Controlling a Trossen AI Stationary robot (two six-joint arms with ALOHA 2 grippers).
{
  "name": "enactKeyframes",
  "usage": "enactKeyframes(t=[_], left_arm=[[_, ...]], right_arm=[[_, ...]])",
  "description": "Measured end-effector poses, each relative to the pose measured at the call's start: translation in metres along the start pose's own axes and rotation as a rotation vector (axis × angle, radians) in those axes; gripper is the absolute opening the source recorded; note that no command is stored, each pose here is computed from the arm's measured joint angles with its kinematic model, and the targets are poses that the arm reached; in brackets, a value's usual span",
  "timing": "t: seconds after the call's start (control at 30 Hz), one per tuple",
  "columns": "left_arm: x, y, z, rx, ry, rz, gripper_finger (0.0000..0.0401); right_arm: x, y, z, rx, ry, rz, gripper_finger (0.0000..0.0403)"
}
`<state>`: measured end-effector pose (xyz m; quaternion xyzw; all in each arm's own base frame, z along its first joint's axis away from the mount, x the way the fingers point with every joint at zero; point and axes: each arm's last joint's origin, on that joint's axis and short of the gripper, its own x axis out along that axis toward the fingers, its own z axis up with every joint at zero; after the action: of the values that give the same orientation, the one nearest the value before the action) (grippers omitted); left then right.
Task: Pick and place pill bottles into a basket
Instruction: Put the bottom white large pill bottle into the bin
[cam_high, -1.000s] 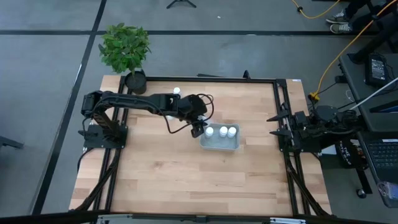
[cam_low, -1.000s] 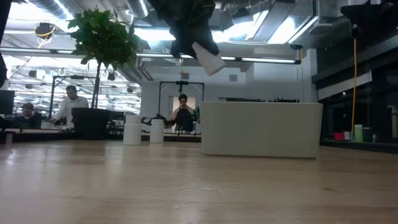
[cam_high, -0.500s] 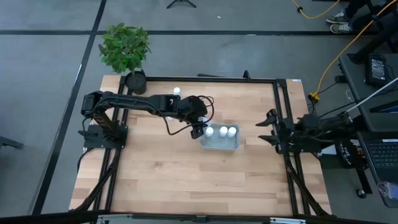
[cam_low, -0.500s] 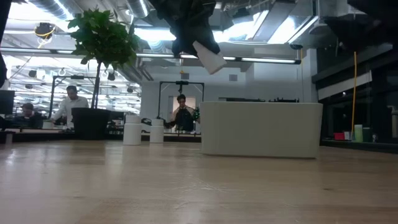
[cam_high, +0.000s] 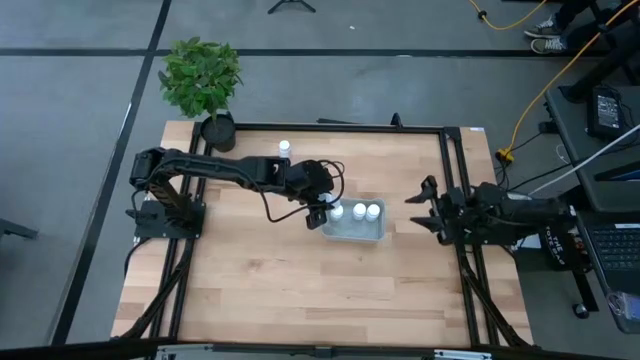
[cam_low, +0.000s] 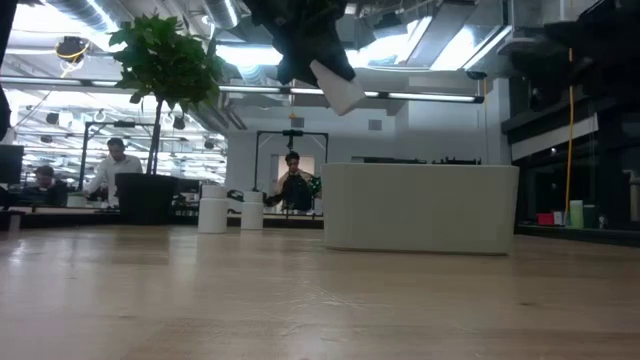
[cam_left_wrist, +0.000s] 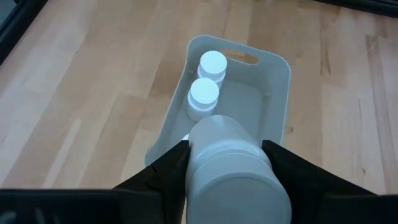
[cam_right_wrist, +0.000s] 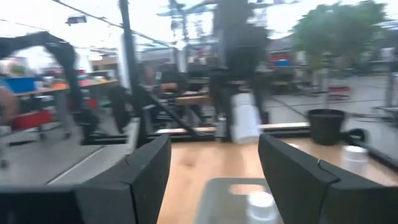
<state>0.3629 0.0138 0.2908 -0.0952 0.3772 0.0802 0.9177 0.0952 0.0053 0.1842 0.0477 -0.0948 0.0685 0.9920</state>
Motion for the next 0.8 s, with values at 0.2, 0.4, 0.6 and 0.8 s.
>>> enactKeyframes(t=[0.2,0.4,0.6,0.8], left_arm=[[0.000,-0.002,0.000,0.005,-0.001,0.003,0.0171],[0.000,-0.003,-0.001,0.019,-0.001,0.002,0.0171],[0.000,-0.003,-0.001,0.025,-0.001,0.002,0.0171],[0.000,-0.003,-0.001,0.043,0.000,0.001,0.0171]], right_arm=[[-0.002,-0.014,-0.001,0.000,0.027,-0.053,0.0245],[-0.005,-0.020,-0.007,0.026,0.096,-0.062,0.0245],[-0.004,-0.017,-0.006,0.002,0.089,-0.008,0.0245],[-0.002,-0.017,-0.014,0.072,0.152,-0.101,0.0245]])
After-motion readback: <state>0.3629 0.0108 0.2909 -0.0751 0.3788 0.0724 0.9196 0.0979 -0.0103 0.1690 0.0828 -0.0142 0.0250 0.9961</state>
